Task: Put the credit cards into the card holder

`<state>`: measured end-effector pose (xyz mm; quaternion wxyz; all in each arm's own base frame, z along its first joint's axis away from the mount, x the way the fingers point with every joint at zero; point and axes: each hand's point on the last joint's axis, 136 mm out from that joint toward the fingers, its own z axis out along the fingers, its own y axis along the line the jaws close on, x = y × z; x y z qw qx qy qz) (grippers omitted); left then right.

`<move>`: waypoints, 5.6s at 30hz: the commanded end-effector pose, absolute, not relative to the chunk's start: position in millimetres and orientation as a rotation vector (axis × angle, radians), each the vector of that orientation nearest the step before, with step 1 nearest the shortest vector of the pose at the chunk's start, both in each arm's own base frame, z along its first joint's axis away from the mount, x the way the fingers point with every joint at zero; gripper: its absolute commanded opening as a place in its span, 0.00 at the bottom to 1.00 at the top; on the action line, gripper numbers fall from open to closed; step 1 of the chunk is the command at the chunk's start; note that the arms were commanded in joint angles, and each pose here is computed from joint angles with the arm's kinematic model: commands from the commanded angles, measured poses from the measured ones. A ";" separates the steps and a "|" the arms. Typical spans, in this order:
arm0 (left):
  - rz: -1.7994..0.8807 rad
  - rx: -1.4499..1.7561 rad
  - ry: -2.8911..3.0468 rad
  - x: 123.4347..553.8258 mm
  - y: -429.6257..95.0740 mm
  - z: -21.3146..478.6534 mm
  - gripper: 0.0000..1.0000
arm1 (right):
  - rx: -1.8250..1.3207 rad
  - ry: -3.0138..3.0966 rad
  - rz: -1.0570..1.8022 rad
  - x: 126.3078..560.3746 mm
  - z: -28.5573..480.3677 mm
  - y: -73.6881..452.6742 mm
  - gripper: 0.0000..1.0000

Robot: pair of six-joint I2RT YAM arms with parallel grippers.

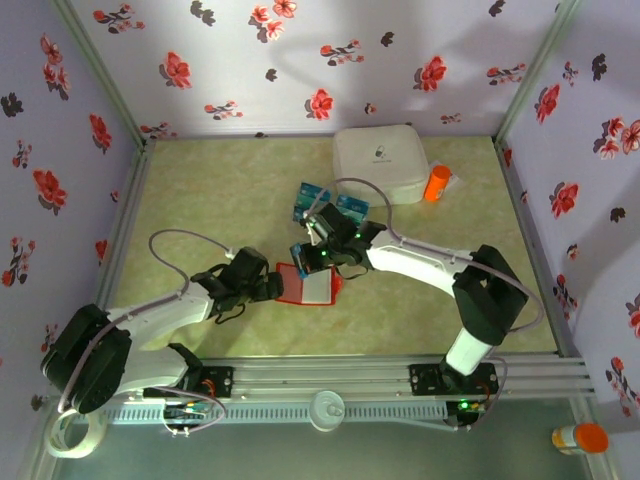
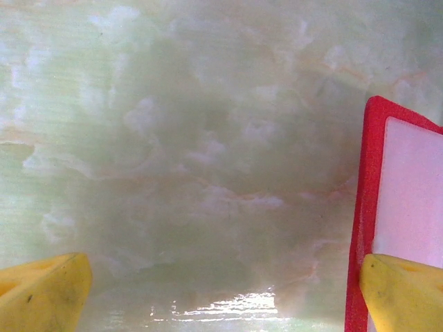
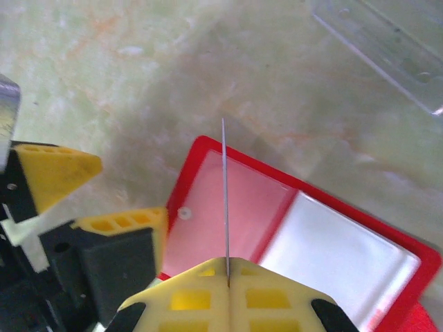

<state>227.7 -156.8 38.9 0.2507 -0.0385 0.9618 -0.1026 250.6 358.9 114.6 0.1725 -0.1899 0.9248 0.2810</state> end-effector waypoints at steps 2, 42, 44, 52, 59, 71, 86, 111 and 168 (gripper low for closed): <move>-0.228 -0.109 2.622 223.9 -146.9 36.3 1.00 | -0.461 2.652 0.905 250.7 100.2 370.9 0.00; -0.081 -0.002 2.628 227.5 -156.7 23.4 1.00 | -0.326 2.676 0.989 258.7 78.4 355.6 0.00; -0.066 -0.004 2.635 226.0 -154.5 19.6 1.00 | -0.286 2.638 1.026 264.5 91.2 350.4 0.00; -0.024 -0.034 2.644 222.4 -149.4 14.5 1.00 | -0.142 2.532 1.130 265.3 113.3 334.2 0.00; 0.003 -0.077 2.644 217.8 -141.7 12.6 1.00 | 0.015 2.426 1.230 259.3 104.0 322.8 0.00; 0.008 -0.092 2.636 216.0 -138.5 14.0 1.00 | 0.063 2.352 1.246 244.9 83.6 322.9 0.00; 0.012 -0.091 2.637 214.9 -137.5 13.0 1.00 | 0.097 2.360 1.260 241.2 61.4 326.0 0.00; 0.012 -0.077 2.635 218.5 -141.5 14.3 1.00 | 0.129 2.390 1.313 231.1 42.0 330.6 0.00; 0.004 -0.069 2.629 219.8 -143.0 15.2 1.00 | 0.120 2.655 1.260 198.0 3.8 330.7 0.00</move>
